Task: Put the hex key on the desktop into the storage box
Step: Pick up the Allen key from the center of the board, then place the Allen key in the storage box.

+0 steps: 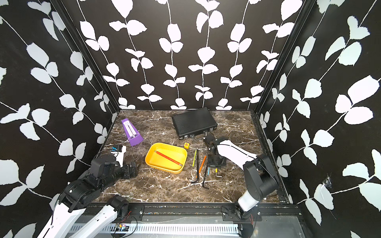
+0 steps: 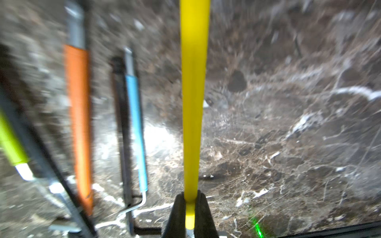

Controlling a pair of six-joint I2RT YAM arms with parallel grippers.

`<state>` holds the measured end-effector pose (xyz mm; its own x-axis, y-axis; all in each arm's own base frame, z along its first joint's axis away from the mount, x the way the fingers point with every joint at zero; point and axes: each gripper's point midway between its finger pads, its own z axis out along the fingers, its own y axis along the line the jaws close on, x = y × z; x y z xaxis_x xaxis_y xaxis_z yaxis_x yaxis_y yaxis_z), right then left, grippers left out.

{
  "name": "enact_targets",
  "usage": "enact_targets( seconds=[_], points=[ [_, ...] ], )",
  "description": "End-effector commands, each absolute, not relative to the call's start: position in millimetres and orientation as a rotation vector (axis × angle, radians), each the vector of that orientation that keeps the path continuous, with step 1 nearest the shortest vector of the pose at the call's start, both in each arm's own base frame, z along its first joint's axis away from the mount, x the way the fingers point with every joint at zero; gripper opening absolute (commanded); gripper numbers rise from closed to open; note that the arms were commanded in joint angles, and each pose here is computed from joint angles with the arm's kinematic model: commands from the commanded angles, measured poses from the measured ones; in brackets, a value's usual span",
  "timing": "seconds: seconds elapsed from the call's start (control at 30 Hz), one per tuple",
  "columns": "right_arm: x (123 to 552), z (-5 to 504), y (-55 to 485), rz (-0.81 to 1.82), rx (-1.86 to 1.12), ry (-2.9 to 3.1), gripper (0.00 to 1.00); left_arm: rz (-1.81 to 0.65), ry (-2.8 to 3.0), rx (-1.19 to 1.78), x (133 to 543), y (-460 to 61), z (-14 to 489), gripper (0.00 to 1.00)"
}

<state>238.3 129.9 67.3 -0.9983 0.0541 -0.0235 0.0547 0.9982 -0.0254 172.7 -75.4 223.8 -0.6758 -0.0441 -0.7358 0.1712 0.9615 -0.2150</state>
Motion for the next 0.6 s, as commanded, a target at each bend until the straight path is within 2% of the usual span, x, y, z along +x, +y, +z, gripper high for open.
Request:
enact_targets(
  seconds=[0.0,0.27,0.43,0.57],
  points=[
    [252.3,97.0,142.9,-0.009,-0.131,3.054,0.00,-0.348,2.277,0.109,174.4,-78.4,224.0,0.88],
    [280.7,138.9,239.7,0.175,-0.785,2.818,0.00,-0.350,2.276,0.106,174.3,-78.4,224.5,0.87],
    [282.8,144.7,302.5,0.228,-1.123,2.694,0.00,-0.350,2.271,0.107,173.7,-77.9,225.4,0.87],
    [284.4,140.4,342.8,0.172,-1.329,2.595,0.00,-0.350,2.266,0.101,173.1,-76.8,226.5,0.87]
  ],
)
